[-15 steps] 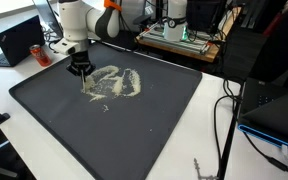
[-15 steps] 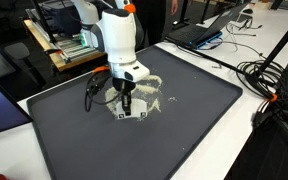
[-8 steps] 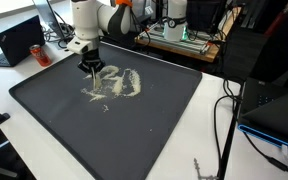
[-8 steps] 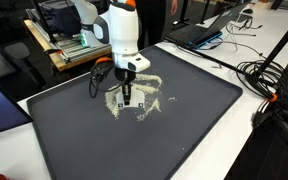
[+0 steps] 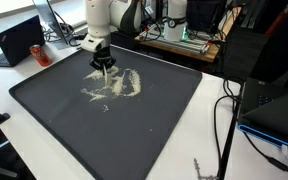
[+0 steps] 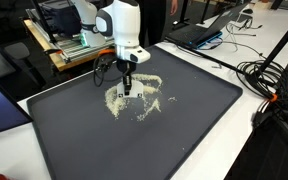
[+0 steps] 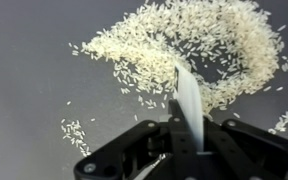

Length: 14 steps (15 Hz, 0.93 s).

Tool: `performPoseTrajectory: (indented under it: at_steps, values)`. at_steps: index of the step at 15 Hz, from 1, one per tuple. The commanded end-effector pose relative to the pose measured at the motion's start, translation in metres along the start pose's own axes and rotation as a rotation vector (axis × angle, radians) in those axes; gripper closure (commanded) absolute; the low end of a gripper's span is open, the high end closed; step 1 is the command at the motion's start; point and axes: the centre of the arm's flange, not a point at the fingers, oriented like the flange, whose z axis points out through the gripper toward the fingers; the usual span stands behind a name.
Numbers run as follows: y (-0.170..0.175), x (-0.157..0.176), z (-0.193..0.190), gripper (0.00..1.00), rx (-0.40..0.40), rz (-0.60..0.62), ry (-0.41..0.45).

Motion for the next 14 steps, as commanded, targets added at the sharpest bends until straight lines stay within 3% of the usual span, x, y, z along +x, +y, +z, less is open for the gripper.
performPoseTrajectory:
  at_steps: [1,10,14]
  values:
    - [-0.04,-0.001,-0.006,0.99,0.057,-0.019,-0.027]
    - [-0.084,0.008,-0.023,0.99,0.146,-0.088,-0.009]
    - [-0.08,0.008,-0.037,0.99,0.118,-0.058,0.0]
